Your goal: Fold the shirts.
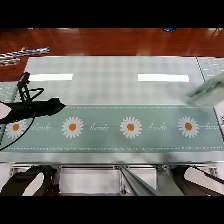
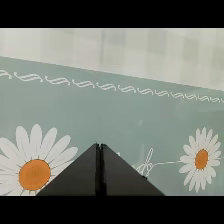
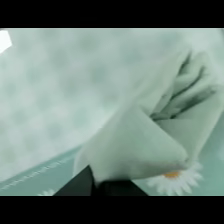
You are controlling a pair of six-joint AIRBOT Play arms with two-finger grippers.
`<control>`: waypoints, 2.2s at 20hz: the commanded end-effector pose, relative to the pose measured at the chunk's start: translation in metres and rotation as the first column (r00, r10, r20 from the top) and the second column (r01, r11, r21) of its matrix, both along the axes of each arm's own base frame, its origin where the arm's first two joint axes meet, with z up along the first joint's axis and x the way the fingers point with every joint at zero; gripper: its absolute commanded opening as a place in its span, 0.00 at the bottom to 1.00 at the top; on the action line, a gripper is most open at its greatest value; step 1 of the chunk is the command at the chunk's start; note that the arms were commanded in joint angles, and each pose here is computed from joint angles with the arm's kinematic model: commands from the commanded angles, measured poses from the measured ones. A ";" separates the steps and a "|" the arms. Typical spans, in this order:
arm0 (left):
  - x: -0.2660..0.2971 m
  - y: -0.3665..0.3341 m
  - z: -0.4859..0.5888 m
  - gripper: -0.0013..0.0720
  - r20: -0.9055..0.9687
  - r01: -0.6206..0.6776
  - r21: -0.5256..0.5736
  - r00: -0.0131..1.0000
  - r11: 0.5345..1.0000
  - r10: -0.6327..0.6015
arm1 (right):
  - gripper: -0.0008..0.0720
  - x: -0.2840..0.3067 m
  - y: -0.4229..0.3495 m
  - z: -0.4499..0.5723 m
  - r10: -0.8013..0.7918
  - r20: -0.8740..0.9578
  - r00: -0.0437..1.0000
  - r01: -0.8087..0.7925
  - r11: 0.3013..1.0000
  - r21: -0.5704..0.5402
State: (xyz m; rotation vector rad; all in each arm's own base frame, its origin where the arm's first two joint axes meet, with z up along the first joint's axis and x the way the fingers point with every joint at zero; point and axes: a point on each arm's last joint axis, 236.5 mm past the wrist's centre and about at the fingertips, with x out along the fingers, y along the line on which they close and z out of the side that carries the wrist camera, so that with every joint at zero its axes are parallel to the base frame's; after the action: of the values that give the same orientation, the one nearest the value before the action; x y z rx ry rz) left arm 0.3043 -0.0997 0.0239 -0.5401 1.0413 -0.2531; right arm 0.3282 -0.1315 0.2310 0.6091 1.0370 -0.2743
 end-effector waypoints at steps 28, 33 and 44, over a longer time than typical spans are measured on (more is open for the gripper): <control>0.132 -0.025 0.241 0.04 0.590 0.033 0.072 0.804 0.997 -0.069 | 0.04 0.112 0.108 -0.040 0.234 0.375 0.897 -0.239 0.970 -0.034; 0.121 -0.049 0.051 0.04 0.023 0.235 0.314 0.967 0.920 -0.255 | 0.04 0.098 0.185 -0.166 0.461 -0.157 0.873 -0.486 0.796 -0.360; 0.091 -0.059 0.000 0.04 -0.204 0.328 0.236 0.937 0.915 -0.283 | 0.04 0.095 0.196 -0.202 0.474 -0.252 0.844 -0.536 0.775 -0.335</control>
State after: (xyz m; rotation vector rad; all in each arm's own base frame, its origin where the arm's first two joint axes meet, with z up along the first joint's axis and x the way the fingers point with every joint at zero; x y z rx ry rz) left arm 0.3989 -0.1598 0.0291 -0.1550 1.2730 -0.3492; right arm 0.4213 0.0630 0.0306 -0.0668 1.2186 -0.0402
